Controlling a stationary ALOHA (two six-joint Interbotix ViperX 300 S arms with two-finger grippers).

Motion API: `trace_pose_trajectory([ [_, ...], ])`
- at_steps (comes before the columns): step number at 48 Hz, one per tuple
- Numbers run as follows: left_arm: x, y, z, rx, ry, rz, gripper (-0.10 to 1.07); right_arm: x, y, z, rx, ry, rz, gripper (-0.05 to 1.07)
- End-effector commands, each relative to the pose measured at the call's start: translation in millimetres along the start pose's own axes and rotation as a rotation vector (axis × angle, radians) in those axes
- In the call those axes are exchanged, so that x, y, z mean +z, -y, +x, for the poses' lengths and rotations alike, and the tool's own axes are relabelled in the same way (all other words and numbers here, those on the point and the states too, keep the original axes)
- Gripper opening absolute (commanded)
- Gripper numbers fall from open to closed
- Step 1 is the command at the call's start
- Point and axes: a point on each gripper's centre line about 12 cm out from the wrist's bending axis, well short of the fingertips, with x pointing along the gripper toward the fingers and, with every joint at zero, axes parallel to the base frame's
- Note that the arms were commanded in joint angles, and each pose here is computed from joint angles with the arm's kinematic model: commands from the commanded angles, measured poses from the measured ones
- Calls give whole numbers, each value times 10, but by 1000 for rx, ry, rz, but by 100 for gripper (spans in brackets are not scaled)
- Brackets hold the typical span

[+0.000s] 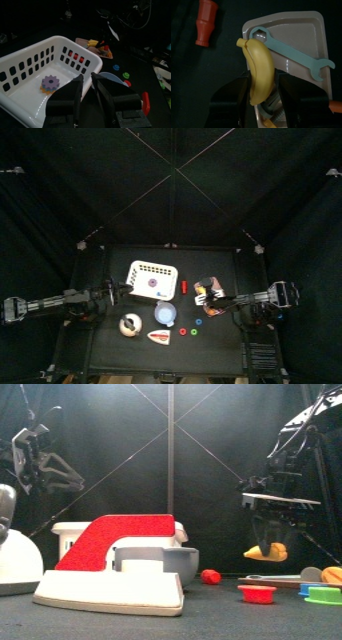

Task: Place banana in basket

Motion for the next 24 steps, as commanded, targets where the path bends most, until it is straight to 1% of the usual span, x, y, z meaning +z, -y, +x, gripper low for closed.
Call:
trace_pose_trajectory([
  [1,61,15,16,-5,16,-1,65,213,-227,-212,118,64,4,72],
  [10,61,15,16,-5,16,-1,65,554,-629,-468,306,189,-35,72],
  [15,55,14,14,-4,15,0,65,710,-830,-592,402,241,-46,72],
  [20,60,18,16,-6,16,1,65,872,-955,-596,462,265,-38,72],
  [24,61,15,16,-5,16,0,65,946,-1093,-546,518,268,-54,72],
])
